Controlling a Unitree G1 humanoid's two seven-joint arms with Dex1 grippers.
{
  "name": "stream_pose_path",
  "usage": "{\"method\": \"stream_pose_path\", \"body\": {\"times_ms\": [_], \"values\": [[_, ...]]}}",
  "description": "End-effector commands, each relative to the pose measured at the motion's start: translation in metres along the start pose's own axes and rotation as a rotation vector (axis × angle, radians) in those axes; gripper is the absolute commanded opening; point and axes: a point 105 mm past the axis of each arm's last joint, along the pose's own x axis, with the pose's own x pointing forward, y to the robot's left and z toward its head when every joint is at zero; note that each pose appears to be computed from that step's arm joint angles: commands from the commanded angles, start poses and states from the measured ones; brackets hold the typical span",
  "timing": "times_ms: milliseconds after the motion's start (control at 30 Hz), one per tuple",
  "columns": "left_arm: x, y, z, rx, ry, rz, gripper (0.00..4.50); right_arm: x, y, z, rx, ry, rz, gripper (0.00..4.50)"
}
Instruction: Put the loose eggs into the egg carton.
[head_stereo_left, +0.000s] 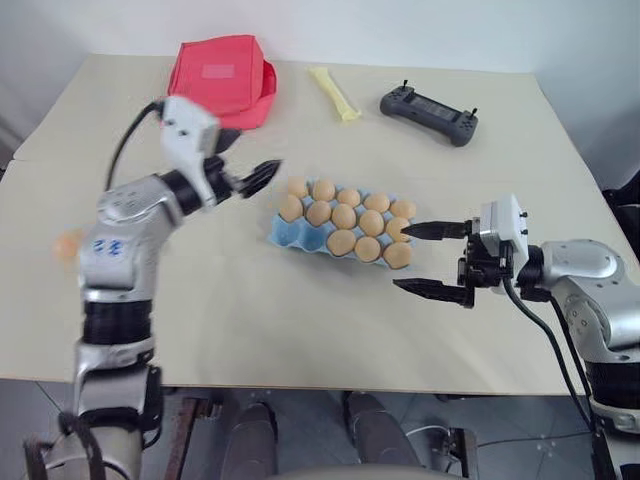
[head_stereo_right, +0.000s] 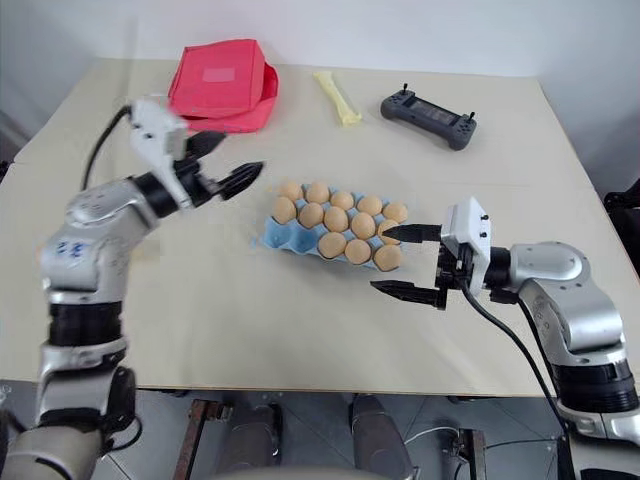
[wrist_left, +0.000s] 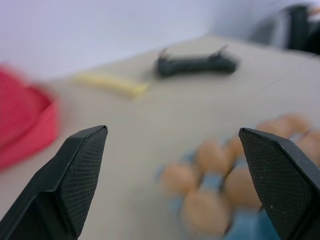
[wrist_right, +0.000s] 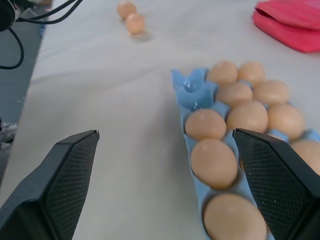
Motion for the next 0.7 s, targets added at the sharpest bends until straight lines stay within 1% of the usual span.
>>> {"method": "stream_pose_path", "body": {"times_ms": [33,200,367,533,600,700], "values": [[-0.043,0.022,-0.003,0.003,0.031,0.144,4.49,0.005,-0.003,0.006,-0.03,-0.028,0.043,4.5],[-0.101,0.042,-0.028,-0.061,0.113,0.351,4.49,0.016,-0.009,0.005,-0.029,-0.038,0.089,4.5],[-0.15,0.046,-0.05,-0.126,0.192,0.491,4.49,0.023,-0.014,0.006,-0.034,-0.045,0.115,4.5],[-0.188,0.034,-0.064,-0.196,0.247,0.549,4.49,0.026,-0.015,0.005,-0.035,-0.045,0.131,4.5],[-0.2,0.035,-0.07,-0.209,0.274,0.579,4.49,0.026,-0.015,0.006,-0.035,-0.045,0.136,4.5],[-0.207,0.038,-0.073,-0.218,0.279,0.61,4.49,0.026,-0.016,0.006,-0.036,-0.045,0.14,4.5]]}}
